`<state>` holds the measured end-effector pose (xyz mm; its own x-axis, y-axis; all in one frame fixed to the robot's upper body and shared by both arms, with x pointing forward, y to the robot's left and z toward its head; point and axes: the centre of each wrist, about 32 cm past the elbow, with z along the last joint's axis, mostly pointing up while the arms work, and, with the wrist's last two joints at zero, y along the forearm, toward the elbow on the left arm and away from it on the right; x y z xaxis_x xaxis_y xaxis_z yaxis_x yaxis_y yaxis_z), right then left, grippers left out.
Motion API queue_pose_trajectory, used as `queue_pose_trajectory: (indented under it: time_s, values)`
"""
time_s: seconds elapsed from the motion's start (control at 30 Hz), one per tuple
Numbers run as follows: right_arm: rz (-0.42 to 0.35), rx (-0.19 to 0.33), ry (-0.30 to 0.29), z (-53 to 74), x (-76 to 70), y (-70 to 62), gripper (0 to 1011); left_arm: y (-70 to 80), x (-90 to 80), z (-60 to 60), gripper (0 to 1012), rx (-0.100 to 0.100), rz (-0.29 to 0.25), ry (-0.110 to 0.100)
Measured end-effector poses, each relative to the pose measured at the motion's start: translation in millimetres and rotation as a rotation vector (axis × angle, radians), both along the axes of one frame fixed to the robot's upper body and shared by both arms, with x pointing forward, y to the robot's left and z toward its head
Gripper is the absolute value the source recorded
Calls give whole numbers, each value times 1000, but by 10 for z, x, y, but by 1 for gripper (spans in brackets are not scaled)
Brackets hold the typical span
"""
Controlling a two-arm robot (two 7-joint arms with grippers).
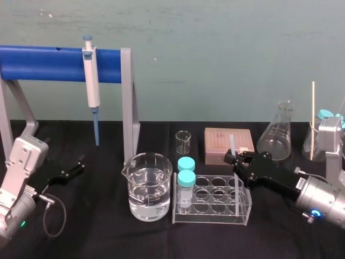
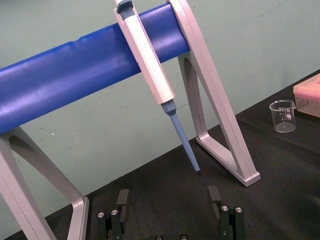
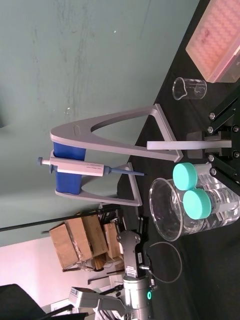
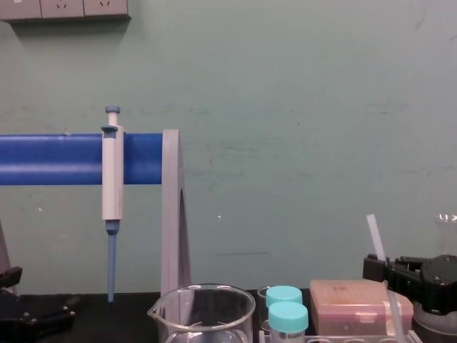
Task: Pick up the stirring rod with one hand, then place it down.
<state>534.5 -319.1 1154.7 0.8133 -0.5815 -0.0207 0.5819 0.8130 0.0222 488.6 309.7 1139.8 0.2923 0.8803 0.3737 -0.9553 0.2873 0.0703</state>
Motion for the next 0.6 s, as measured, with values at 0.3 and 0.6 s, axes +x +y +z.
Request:
queue_pose_trajectory:
  time_s: [0.3, 0.6]
  values:
    - [0, -9, -2, -5, -19, 11, 72, 0, 0, 0, 1000, 0, 0, 0]
    - [-1, -8, -1, -5, -18, 9, 74, 0, 0, 0, 1000, 0, 0, 0]
